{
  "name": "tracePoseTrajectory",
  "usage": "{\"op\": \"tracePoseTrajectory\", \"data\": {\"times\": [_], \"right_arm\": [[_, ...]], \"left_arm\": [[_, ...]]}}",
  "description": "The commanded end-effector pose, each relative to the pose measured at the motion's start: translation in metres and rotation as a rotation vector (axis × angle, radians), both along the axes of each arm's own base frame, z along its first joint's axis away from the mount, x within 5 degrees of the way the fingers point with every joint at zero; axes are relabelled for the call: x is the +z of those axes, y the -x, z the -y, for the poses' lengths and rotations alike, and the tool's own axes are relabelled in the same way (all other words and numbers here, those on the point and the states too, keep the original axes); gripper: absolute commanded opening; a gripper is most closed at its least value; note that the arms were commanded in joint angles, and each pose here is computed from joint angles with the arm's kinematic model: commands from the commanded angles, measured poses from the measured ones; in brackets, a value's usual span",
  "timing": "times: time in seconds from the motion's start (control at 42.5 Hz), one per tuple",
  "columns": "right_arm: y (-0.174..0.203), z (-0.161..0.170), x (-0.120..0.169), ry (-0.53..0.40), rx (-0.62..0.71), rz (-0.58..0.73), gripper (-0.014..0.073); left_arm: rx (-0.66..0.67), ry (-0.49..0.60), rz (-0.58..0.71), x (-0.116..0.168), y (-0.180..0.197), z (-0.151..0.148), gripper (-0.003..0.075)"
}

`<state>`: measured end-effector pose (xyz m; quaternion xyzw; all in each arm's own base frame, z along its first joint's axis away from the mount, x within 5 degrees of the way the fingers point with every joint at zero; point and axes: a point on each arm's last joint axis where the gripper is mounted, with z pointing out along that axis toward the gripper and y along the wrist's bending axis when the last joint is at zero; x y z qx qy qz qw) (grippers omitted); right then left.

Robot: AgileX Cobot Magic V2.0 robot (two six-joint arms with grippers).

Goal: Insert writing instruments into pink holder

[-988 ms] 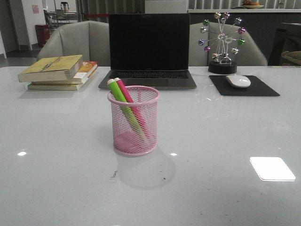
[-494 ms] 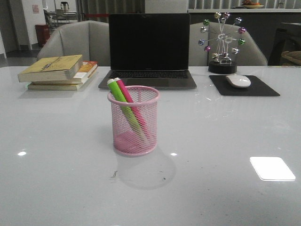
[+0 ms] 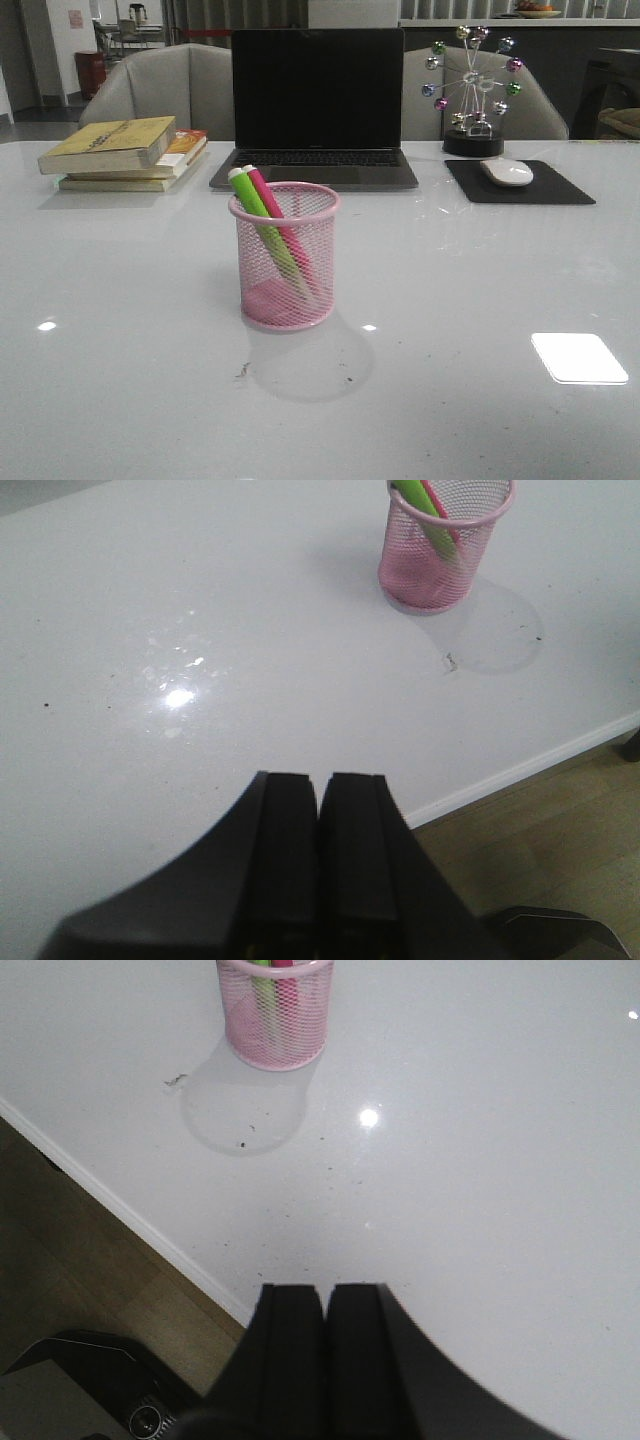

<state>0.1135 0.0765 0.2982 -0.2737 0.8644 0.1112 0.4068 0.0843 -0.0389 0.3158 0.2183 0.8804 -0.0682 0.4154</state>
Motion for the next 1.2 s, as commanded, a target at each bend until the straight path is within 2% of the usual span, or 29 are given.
{"op": "tracePoseTrajectory", "data": {"times": [0.0,0.165,0.282,0.376,0.518,0.612,0.8,1.035,1.176], "right_arm": [[-0.003,-0.002,0.013,-0.047,-0.002,0.075,0.0057],[-0.003,-0.002,0.013,-0.047,-0.002,0.075,0.0057],[-0.003,-0.002,0.013,-0.048,-0.002,0.075,0.0057],[-0.003,-0.002,0.013,-0.048,-0.002,0.075,0.0057],[-0.003,-0.002,0.013,-0.048,-0.002,0.075,0.0057],[-0.003,-0.002,0.013,-0.048,-0.002,0.075,0.0057],[-0.003,-0.002,0.013,-0.048,-0.002,0.075,0.0057],[-0.003,-0.002,0.013,-0.047,-0.002,0.075,0.0057],[-0.003,-0.002,0.013,-0.047,-0.002,0.075,0.0057]], "left_arm": [[-0.002,0.043,0.08,0.013,-0.003,0.002,0.0094],[0.057,0.053,0.137,0.017,0.002,-0.008,0.0094],[0.142,0.105,0.296,0.017,0.008,-0.019,0.0095],[0.193,0.153,0.452,0.005,0.013,-0.024,0.01],[0.251,0.212,0.585,-0.027,0.022,-0.029,0.01],[0.303,0.251,0.618,-0.048,0.027,-0.032,0.01],[0.366,0.261,0.659,-0.084,0.032,-0.035,0.01],[0.41,0.27,0.739,-0.104,0.03,-0.038,0.01],[0.408,0.277,0.771,-0.104,0.03,-0.038,0.01]]}}
